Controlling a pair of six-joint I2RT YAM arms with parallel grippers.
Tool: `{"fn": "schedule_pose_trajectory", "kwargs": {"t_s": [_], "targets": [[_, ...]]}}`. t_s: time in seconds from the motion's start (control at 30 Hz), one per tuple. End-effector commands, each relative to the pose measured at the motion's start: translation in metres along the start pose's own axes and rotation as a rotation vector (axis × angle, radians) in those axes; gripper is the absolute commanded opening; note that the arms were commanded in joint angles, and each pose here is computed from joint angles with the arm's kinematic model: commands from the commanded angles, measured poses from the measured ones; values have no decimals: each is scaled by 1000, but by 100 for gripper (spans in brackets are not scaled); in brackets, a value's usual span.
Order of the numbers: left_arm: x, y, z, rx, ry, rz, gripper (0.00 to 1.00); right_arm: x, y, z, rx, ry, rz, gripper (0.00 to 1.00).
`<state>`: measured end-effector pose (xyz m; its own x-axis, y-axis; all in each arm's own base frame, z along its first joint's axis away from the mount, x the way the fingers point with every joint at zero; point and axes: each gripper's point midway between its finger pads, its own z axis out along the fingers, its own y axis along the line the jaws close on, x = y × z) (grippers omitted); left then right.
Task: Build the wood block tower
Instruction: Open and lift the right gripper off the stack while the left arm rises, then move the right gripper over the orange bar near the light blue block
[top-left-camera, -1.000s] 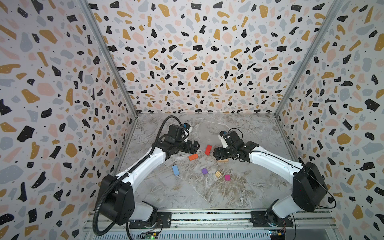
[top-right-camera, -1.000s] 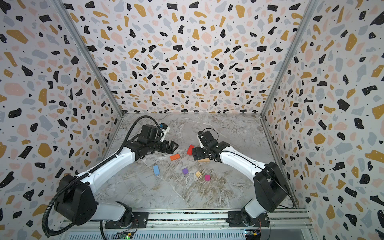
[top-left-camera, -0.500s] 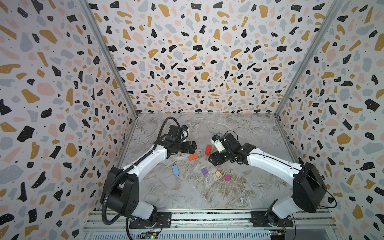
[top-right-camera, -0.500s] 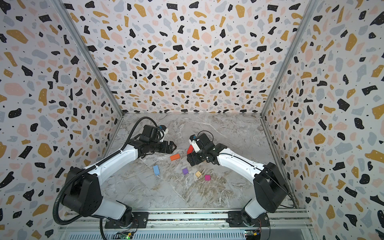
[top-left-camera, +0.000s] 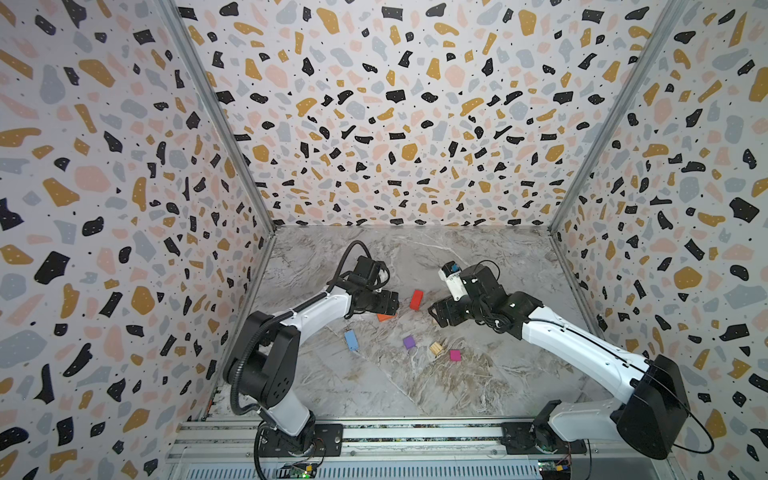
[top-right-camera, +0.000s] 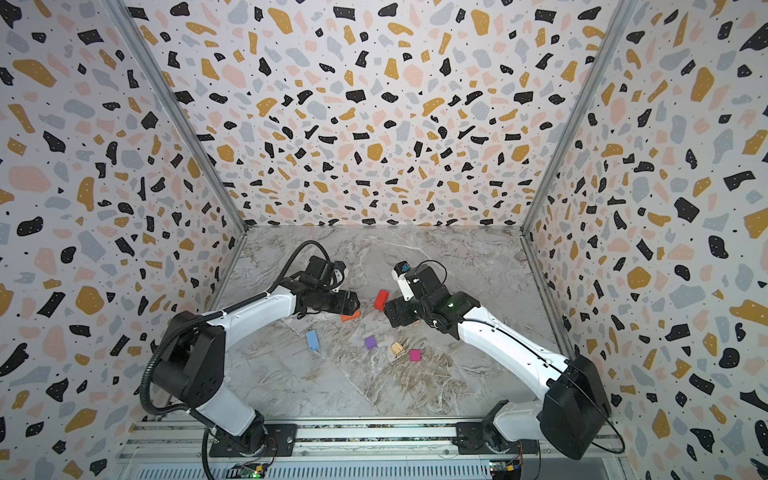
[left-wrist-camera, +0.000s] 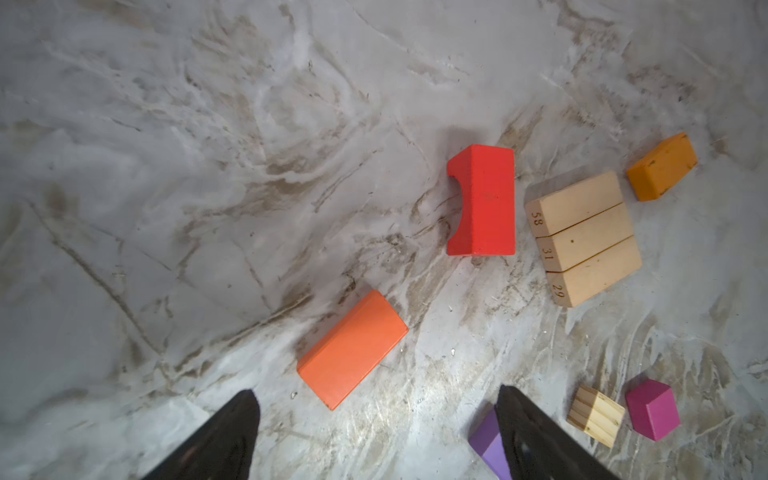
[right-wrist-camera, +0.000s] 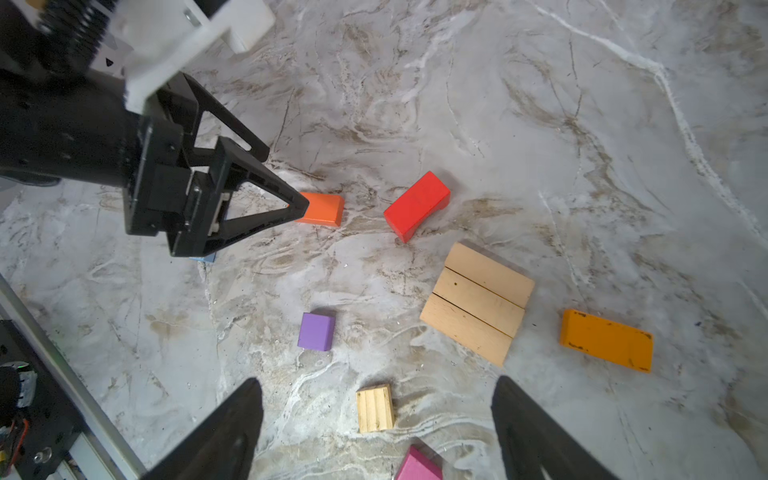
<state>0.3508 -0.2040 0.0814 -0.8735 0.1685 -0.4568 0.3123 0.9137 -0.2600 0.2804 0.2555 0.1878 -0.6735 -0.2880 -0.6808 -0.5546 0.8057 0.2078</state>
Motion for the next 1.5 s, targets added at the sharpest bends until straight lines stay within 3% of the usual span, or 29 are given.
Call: {"fn": "schedule_pose_trajectory", "kwargs": {"t_s": [0.0,0.77,1.07,1.3,1.47], "targets": [[-14,1,3,-12,-22,-8,90,6,-6,-14,13,2,30,88],[20,-12,52,72,109,-49,87,5,-11,-32,-10,-37,57,87],[48,-24,48,82,145,-70,87,8,-12,-26,-14,-20,86,87],[42,-37,35,111,124,-76,87,13,-13,-18,-15,12,121,87],[29,-32,18,54,100,-39,88,15,-18,-10,13,44,166,87]]}}
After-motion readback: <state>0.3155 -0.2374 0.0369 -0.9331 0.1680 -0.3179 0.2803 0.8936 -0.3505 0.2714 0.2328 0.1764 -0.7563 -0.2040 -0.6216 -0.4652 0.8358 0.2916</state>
